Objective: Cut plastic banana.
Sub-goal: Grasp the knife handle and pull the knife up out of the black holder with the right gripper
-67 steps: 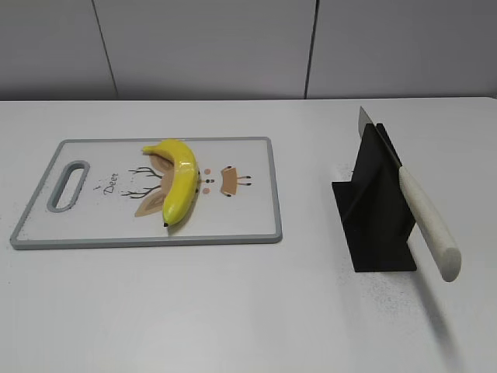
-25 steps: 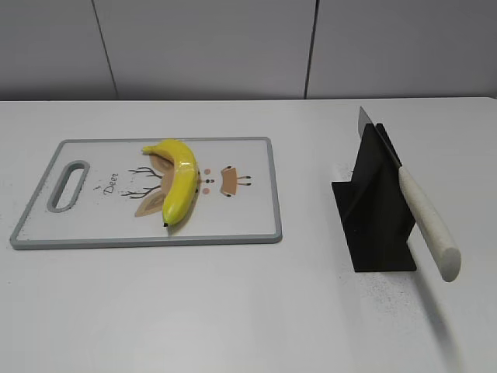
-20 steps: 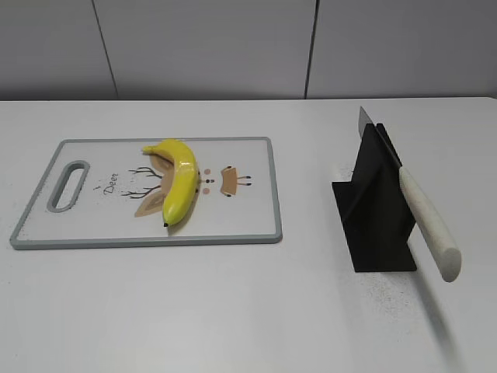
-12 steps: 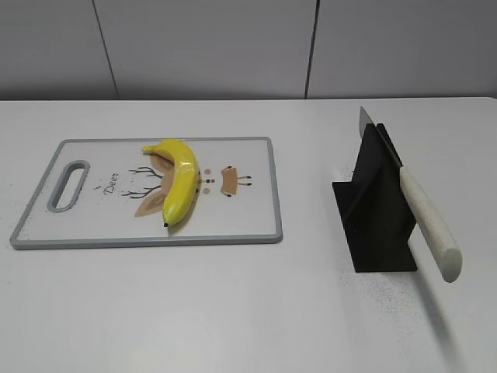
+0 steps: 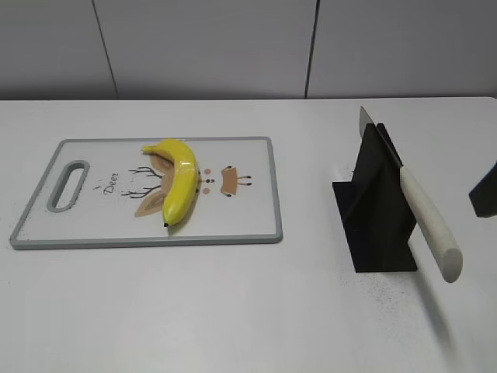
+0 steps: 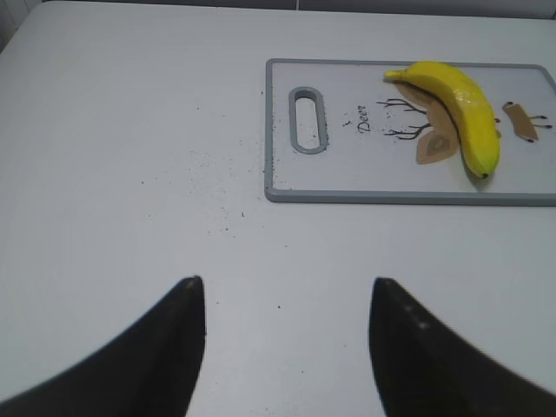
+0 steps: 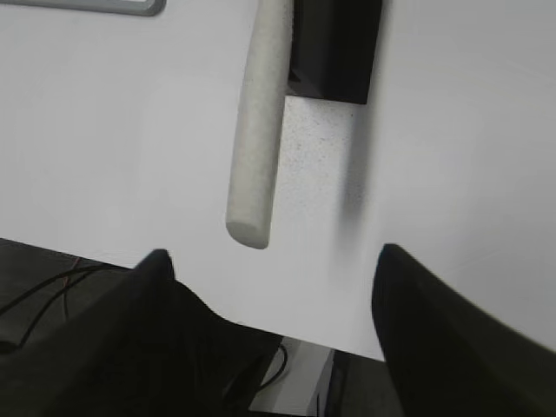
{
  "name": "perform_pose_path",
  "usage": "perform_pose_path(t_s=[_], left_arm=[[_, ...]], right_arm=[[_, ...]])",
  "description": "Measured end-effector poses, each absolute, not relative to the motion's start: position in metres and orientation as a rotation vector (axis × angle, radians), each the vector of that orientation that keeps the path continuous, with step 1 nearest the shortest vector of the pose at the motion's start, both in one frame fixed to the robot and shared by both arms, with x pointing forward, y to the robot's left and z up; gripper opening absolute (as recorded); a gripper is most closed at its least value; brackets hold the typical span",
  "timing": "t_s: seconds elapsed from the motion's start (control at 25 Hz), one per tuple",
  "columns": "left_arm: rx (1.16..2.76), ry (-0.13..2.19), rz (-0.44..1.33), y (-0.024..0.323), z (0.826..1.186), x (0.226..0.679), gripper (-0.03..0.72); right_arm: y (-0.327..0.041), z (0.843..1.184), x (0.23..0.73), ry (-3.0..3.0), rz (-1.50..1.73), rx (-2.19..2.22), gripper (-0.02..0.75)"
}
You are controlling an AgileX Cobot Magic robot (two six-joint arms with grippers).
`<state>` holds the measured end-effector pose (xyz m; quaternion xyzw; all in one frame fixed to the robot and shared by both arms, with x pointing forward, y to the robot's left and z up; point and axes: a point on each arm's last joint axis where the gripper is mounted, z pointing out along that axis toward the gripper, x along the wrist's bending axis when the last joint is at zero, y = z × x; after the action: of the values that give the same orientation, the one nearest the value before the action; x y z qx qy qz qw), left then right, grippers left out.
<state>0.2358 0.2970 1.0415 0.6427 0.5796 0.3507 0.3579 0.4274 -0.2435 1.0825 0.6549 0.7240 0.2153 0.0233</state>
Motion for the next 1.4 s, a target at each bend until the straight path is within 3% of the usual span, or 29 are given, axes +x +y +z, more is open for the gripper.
perform_pose_path(t_s=[0.48, 0.92, 1.2, 1.36, 1.4], left_arm=[[1.659, 1.495, 0.905, 0.297, 1.041, 0.236, 0.589], [1.660, 1.494, 0.906, 0.297, 1.041, 0.236, 0.589], [1.659, 1.495, 0.905, 0.297, 1.041, 0.236, 0.589], [1.660, 1.495, 0.906, 0.297, 1.041, 0.236, 0.589], [1.659, 1.496, 0.905, 0.297, 1.041, 0.236, 0.589]], right_arm=[[-0.213, 1.053, 0.463, 2.396, 0.459, 2.043, 0.497], [-0.191, 1.006, 0.486, 2.352, 0.162, 2.065, 0.484], [-0.185, 0.988, 0.492, 2.360, 0.119, 2.123, 0.367], [-0.184, 0.987, 0.492, 2.351, 0.119, 2.153, 0.164], [-0.184, 0.987, 0.493, 2.343, 0.118, 2.166, 0.165]])
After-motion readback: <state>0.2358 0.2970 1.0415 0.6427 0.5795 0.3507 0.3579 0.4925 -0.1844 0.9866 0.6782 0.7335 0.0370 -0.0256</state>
